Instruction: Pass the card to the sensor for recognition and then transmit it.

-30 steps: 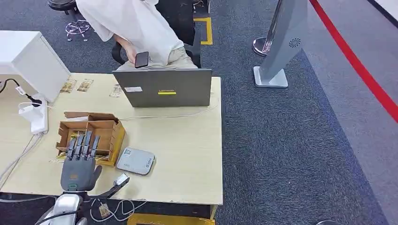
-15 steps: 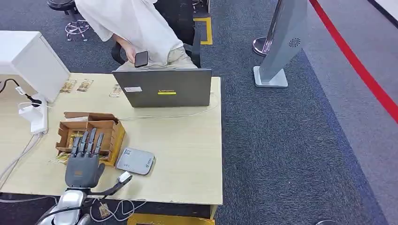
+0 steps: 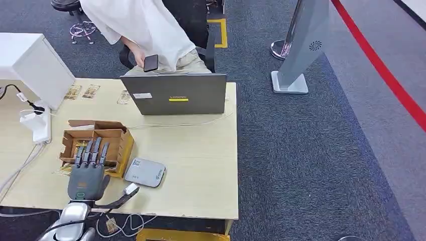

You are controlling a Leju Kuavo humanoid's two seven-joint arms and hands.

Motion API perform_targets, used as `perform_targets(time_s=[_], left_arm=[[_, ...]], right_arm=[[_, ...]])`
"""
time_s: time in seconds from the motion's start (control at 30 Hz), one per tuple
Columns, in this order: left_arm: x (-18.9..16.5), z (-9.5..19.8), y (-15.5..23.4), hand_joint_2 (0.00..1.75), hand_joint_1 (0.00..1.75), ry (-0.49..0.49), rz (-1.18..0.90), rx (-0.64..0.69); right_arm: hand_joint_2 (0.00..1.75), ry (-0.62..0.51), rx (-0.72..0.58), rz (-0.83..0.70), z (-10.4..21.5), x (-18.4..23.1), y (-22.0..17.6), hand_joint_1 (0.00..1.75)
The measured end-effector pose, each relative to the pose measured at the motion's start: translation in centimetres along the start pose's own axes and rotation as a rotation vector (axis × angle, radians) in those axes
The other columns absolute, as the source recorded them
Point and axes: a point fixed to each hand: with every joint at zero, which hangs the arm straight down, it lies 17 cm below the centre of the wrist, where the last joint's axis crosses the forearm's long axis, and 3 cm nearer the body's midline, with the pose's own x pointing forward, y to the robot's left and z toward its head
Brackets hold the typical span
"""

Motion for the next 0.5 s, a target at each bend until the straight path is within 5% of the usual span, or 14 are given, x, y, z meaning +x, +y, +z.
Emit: perform_targets(time_s=[0.17,0.2,0.23,0.5], left_arm=[[-0.31,-0.28,-0.18,1.75,0.0,0.009,0.0,-0.003],[-0.31,-0.33,-0.17,1.75,0.14,0.011,0.001,-0.003],[-0.29,-0.38,-0.15,1.75,1.75,0.012,0.002,-0.002],[0.29,-0.47,-0.39,1.75,1.75,-0.013,0.026,-0.018]], right_arm=[[1.75,0.003,0.0,0.0,0.0,-0.04,0.0,0.0],[1.75,0.002,0.0,0.0,0.0,-0.04,0.0,0.0],[1.75,0.003,0.0,0.0,0.0,-0.05,0.01,0.0],[1.75,0.003,0.0,0.0,0.0,-0.05,0.0,0.0]])
